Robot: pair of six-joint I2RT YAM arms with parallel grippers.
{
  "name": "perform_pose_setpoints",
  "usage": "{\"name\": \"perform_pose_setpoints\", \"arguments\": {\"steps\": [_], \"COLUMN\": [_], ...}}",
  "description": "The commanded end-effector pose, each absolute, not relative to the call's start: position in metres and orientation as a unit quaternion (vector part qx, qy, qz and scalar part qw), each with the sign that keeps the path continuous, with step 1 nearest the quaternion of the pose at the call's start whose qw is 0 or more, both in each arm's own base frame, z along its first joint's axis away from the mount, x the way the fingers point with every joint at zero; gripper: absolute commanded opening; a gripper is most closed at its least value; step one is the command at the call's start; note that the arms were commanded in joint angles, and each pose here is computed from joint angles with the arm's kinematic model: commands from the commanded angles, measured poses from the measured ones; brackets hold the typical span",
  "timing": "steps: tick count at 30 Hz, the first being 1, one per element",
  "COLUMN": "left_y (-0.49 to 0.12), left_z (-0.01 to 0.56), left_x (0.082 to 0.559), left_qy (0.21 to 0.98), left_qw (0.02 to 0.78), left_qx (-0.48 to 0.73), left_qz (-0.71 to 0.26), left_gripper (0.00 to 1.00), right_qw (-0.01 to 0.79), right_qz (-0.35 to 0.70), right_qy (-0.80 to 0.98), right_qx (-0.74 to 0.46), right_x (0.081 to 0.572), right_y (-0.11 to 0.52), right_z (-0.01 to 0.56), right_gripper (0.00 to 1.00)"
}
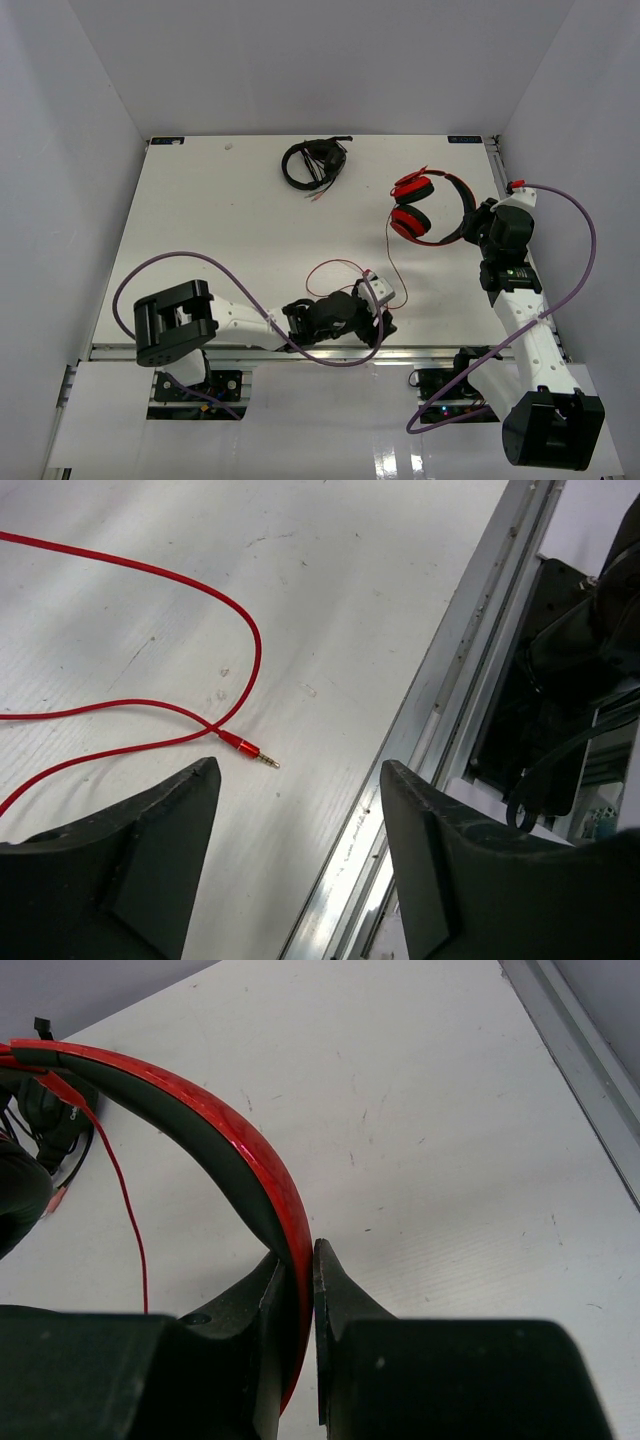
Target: Wrap the headphones
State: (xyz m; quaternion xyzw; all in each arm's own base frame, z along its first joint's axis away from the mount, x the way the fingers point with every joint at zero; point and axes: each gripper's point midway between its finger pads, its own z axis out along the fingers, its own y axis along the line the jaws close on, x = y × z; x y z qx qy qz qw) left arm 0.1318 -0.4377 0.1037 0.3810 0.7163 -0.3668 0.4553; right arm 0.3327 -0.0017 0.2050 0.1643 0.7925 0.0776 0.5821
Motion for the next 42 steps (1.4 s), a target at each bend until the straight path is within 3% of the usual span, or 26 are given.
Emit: {"name": "perform_pose_setpoints", "arguments": {"steps": [1,12,19,22,27,31,42], "left_y": [-0.454,-0.485,-0.484,-0.488,-0.504,-0.507,-0.506], "left_z": [0.099,0.072,0.06,0.054,0.052,0.053,0.078], "left_x": [0.146,0.181,0.185,0.184,0.179,0.171,0.113], "left_qy": [0.714,0.725,0.737,0.742,0.743,0.743,0.718], "left_qw": [0.46,0.458,0.448,0.439,0.42,0.405,0.385], "left_qx": [0.4,0.431,0.425,0.425,0.423,0.424,0.446], "left_qz": [-0.344,-0.281,-0.275,-0.277,-0.304,-0.322,-0.37], "left_gripper": [0.78,0.8,0.71,0.61,0.21,0.01,0.0], "right_qw": [0.635,0.633,0.631,0.631,0.63,0.63,0.632], "right_qz": [0.104,0.11,0.114,0.116,0.118,0.116,0.066], "right_qy": [0.747,0.749,0.75,0.75,0.751,0.751,0.751], "right_qx": [0.166,0.162,0.16,0.16,0.158,0.159,0.182], "right_x": [0.341,0.341,0.341,0.341,0.34,0.34,0.344], "right_y": [0.002,0.005,0.007,0.008,0.009,0.008,-0.012], "right_z": [0.242,0.24,0.238,0.239,0.238,0.238,0.233], "right_gripper": [0.08,0.08,0.08,0.08,0.08,0.08,0.08]}}
